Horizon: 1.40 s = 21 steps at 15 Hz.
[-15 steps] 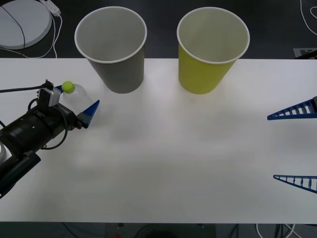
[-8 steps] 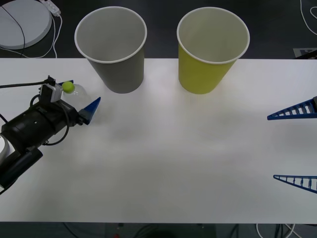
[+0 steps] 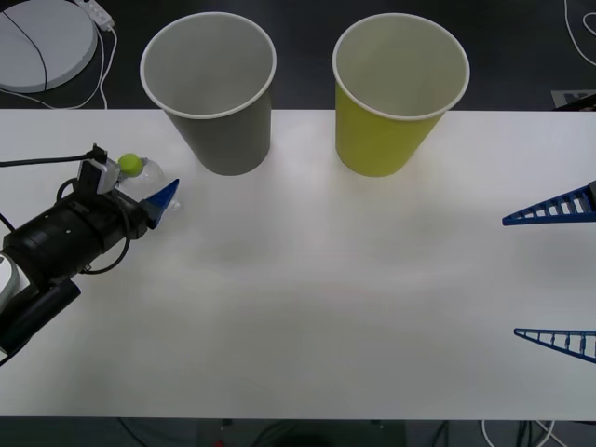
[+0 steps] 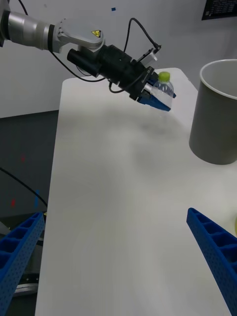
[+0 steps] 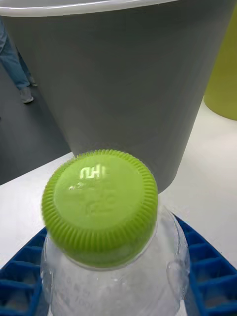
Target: Put the can into the green bin and the plastic bottle into the gray bin
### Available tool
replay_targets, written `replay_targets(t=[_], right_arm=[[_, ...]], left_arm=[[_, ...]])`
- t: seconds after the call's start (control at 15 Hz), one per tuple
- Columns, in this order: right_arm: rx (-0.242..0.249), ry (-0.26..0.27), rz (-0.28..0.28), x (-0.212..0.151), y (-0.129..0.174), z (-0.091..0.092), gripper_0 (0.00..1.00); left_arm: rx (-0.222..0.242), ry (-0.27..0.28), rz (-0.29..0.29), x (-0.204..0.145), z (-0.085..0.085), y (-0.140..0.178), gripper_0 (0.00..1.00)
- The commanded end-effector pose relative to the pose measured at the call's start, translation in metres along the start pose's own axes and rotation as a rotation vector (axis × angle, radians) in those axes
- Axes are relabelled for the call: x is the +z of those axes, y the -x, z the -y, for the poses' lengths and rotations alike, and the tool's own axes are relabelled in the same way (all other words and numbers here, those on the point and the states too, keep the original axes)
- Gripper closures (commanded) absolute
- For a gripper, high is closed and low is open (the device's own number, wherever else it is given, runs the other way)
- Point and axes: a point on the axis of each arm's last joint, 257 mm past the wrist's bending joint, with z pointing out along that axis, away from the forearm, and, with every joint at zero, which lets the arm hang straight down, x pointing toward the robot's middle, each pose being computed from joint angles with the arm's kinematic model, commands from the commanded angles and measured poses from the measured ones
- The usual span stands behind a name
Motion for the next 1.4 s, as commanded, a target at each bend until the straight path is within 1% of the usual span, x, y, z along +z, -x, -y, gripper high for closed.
replay_targets(t=[0.07, 0.47, 0.73, 0.87, 0.93, 1.13, 1.2, 1.4], right_arm=[[0.0, 0.0, 0.0, 0.0, 0.0, 0.0, 0.0], [0.0, 0.0, 0.0, 0.0, 0.0, 0.0, 0.0], [0.0, 0.0, 0.0, 0.0, 0.0, 0.0, 0.0], [0.0, 0.0, 0.0, 0.0, 0.0, 0.0, 0.0], [0.0, 0.0, 0.0, 0.0, 0.0, 0.0, 0.0], [0.0, 0.0, 0.0, 0.0, 0.0, 0.0, 0.0], [0.0, 0.0, 0.0, 0.0, 0.0, 0.0, 0.0], [0.0, 0.0, 0.0, 0.0, 0.0, 0.0, 0.0]], left_arm=[[-0.005, 0.0, -0.001, 0.0, 0.0, -0.001, 1.0], [-0.021, 0.0, -0.003, -0.001, 0.0, -0.002, 1.0], [-0.024, 0.0, -0.004, -0.001, 0.001, -0.002, 1.0], [-0.031, -0.003, 0.003, -0.003, 0.002, 0.0, 1.0], [-0.041, -0.005, 0.007, -0.005, 0.004, 0.0, 1.0], [-0.034, -0.001, 0.017, -0.015, 0.004, 0.005, 1.0], [-0.038, 0.0, 0.017, -0.017, 0.005, 0.004, 1.0], [-0.037, 0.009, 0.024, -0.027, 0.001, 0.009, 1.0]])
